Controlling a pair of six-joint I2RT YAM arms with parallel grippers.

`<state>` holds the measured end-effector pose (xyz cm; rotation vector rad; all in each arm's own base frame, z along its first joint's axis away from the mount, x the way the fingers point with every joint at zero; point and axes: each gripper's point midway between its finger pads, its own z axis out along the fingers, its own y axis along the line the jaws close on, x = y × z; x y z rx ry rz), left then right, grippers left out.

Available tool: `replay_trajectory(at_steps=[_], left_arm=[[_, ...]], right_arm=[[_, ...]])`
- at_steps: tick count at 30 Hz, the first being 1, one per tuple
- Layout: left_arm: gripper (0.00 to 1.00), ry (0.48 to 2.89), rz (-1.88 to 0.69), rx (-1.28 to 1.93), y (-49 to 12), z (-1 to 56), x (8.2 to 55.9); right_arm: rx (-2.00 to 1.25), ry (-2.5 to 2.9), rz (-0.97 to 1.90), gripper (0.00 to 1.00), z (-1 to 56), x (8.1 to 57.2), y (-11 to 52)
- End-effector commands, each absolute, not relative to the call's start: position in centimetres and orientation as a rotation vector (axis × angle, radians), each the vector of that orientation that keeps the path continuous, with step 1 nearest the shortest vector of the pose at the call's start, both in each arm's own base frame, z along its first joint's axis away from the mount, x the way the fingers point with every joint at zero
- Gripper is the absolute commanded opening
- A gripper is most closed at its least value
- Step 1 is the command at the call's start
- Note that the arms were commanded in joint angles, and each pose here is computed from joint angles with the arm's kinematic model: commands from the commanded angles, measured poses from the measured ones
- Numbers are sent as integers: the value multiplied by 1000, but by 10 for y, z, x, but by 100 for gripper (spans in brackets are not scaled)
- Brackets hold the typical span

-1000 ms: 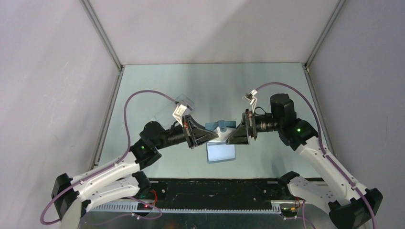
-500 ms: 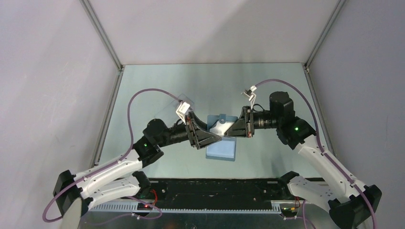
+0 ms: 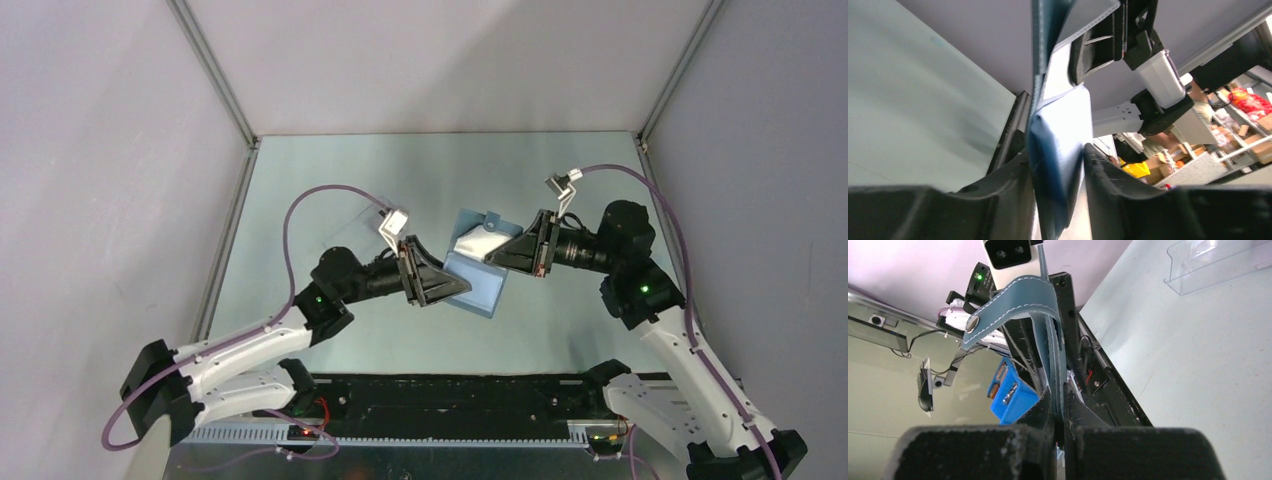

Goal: Put the credit cards into the card holder
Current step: Open the card holder.

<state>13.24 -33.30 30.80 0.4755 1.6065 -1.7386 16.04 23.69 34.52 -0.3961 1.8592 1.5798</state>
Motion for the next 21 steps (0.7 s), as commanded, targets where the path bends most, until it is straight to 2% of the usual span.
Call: replay_trajectory(at_steps=[1, 3, 4, 6, 7, 8, 9, 11, 17, 21], left_arm=[[28, 1516, -1819, 510, -336, 325, 125], [5, 1521, -1833, 519, -338, 324, 124], [2, 1527, -1841, 523, -339, 323, 123], [0, 1552, -1840, 510, -340, 317, 126], [0, 1575, -1843, 489, -340, 312, 127], [0, 1593, -1841, 468, -340, 308, 130], [0, 1622, -1843, 438, -339, 301, 132], [0, 1651, -1847, 414, -337, 293, 132], [0, 1671, -1905, 486, -335, 290, 115], [0, 1660, -1947, 564, -333, 295, 103]], right_arm=[[-348, 1820, 1604, 0, 355, 165, 237], [-317, 1848, 1594, 0, 349, 169, 236], [-291, 1881, 1581, 3, 342, 172, 235], [-186, 1984, 1527, 25, 320, 187, 227], [-107, 2058, 1492, 45, 304, 193, 220], [-59, 2102, 1440, 54, 291, 202, 215], [-11, 2158, 1396, 66, 276, 207, 207], [28, 2218, 1338, 76, 258, 214, 200], [-53, 2249, 1365, 79, 246, 219, 206], [-188, 2209, 1502, 80, 258, 205, 216]])
